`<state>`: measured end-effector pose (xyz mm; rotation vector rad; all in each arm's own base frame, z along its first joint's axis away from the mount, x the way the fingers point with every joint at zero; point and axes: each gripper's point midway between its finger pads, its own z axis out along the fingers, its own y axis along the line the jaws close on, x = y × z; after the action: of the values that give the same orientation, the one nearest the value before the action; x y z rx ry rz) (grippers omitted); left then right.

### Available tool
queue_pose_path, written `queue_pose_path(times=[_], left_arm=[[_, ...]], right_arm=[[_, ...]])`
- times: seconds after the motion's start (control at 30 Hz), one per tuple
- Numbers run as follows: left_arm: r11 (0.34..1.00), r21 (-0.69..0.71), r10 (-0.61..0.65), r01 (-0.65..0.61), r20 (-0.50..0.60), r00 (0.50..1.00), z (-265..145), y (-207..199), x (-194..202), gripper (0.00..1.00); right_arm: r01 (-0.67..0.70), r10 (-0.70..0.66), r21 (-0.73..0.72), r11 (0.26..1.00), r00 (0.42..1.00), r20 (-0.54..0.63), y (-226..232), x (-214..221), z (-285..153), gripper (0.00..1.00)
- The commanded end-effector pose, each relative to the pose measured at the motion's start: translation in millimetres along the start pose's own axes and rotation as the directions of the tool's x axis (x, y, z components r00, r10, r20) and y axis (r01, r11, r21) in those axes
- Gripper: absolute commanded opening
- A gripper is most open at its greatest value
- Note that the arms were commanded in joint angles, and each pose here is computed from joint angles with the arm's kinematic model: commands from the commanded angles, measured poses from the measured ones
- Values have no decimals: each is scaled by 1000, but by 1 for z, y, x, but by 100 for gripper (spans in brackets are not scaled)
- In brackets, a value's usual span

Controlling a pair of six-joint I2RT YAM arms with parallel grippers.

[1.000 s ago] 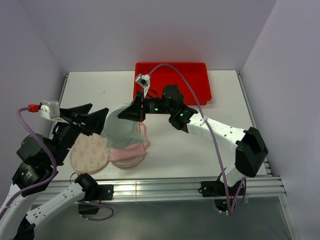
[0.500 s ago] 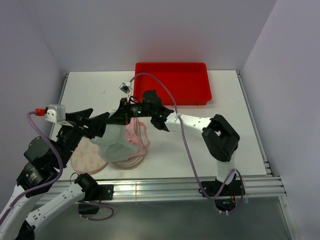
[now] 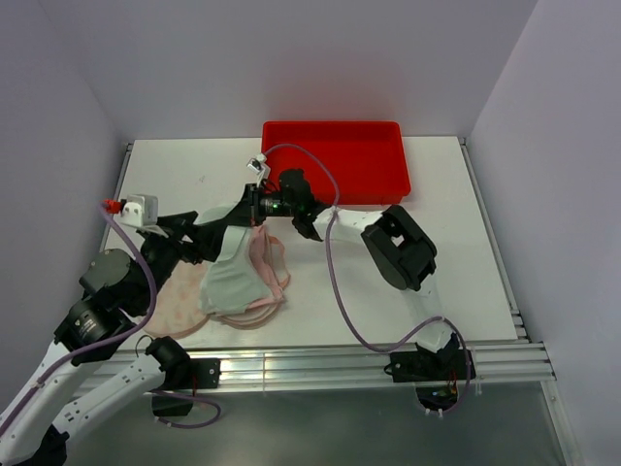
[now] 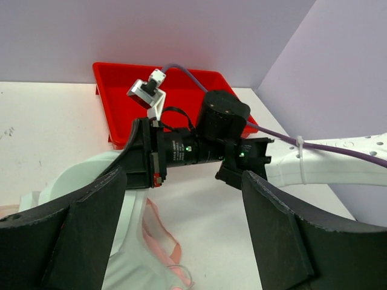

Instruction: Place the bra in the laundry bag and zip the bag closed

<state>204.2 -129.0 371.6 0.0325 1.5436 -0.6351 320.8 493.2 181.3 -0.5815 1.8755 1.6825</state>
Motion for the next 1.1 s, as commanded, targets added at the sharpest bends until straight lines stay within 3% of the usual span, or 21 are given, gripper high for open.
queue_pose_path(times=[0.0, 0.13, 0.3, 0.4, 0.43, 0.5, 0.53, 0.63, 0.73, 0.93, 1.07], left_arm=[[999, 32, -18, 18, 4, 1000, 8, -9, 0, 83], [999, 25, -30, 31, -19, 999, 13, -9, 8, 80], [999, 3, -40, 40, -53, 998, 22, -7, 21, 77], [999, -6, -42, 42, -75, 996, 28, -5, 32, 76], [999, -9, -45, 44, -80, 996, 30, -5, 34, 75], [999, -19, -50, 48, -98, 994, 35, -4, 42, 74], [998, -18, -56, 55, -97, 994, 38, -5, 43, 73], [998, -30, -66, 63, -113, 991, 45, -5, 50, 72], [995, -54, -86, 80, -112, 990, 54, -4, 52, 70], [993, -64, -108, 99, -152, 983, 75, -2, 63, 59], [986, -68, -163, 153, -187, 969, 95, 14, 68, 56]], right_arm=[[14, -14, 6, 1000, 1000, 2, -9, -6, 8, 0], [-25, 25, 80, 996, 1000, -1, -38, 2, 6, 2], [7, -8, 173, 985, 1000, 8, -63, -5, 5, 13], [12, -5, 269, 963, 1000, -25, -83, -6, 4, 30], [20, -17, 311, 950, 1000, -12, -90, -11, 3, 42], [56, -53, 352, 934, 998, -18, -94, -19, 0, 54], [83, -87, 381, 921, 996, -6, -94, -28, -3, 67], [108, -117, 429, 897, 993, -6, -91, -43, -12, 85], [142, -172, 496, 857, 985, 14, -88, -62, -30, 94], [61, -138, 551, 832, 986, 98, -84, -70, -76, 96], [2, -89, 578, 816, 989, 122, -86, -46, -105, 97]])
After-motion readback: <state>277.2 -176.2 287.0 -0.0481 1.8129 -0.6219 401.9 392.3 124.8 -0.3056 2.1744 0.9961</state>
